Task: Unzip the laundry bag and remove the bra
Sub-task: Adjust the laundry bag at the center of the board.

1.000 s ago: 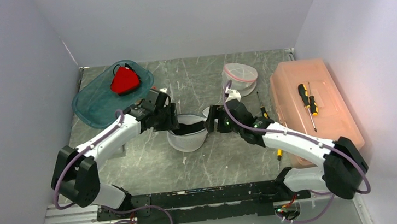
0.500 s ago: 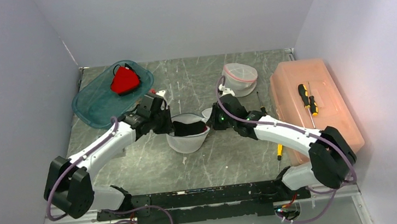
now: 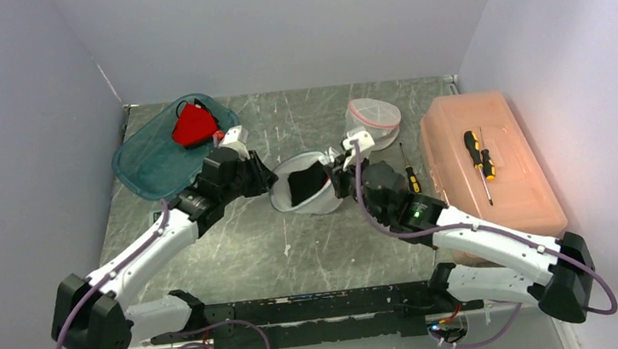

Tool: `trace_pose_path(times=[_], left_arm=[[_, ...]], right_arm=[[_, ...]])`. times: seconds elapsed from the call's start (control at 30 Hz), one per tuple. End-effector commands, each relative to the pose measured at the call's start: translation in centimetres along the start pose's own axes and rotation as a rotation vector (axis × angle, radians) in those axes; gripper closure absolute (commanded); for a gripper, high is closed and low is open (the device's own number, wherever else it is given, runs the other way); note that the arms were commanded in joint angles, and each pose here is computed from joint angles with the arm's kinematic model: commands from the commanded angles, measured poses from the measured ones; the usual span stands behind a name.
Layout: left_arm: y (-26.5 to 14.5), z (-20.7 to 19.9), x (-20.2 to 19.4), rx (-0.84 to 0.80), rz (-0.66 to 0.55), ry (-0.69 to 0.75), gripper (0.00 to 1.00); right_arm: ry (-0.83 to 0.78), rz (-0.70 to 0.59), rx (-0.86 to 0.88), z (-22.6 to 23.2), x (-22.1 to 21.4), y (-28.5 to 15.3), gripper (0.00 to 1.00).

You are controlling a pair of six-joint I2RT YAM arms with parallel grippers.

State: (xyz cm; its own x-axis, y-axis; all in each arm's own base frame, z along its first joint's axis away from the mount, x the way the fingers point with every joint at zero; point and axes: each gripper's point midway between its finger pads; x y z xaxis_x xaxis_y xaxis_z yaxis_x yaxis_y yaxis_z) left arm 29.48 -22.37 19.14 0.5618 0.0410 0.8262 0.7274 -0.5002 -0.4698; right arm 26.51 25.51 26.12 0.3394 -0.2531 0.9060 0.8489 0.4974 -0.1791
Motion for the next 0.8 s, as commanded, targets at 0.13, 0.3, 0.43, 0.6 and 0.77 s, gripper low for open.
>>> trace_pose_path(times=[0.13, 0.3, 0.43, 0.6, 0.77], left_arm=[[3.5, 1.5, -6.0, 0.051, 0.177, -0.118, 0.62], [3.6, 1.2, -6.6, 0.029, 0.214, -0.103, 0.52], [3.4, 0.0, -6.3, -0.024, 0.229, -0.111, 0.36], [3.1, -2.9, -3.8, -0.173, 0.145, -0.138, 0.21], [4.8, -3.3, -5.0, -0.208, 0.203, -0.094, 0.21]], right_arm=[[-0.147, -0.027, -0.207, -5.2, -5.9, 0.4, 1.0], [-0.101, 0.0, -0.204, -5.5, -7.1, 0.1, 1.0], [-0.062, 0.02, -0.196, -5.5, -7.5, -0.6, 1.0], [-0.02, 0.047, -0.192, -5.9, -8.2, -1.7, 1.0], [0.018, 0.073, -0.18, -6.2, -9.3, -2.2, 1.0]])
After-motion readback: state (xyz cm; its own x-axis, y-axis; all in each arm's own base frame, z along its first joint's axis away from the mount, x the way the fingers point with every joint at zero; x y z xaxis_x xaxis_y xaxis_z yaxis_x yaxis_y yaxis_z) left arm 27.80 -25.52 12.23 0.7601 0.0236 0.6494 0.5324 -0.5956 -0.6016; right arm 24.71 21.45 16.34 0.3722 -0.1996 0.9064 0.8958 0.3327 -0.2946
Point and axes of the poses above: each gripper's point midway between its finger pads, its own y axis out along the fingers, its own z axis along the line the jaws close on, x = y × z, and after that the axes turned 15 degrees about y, right-handed
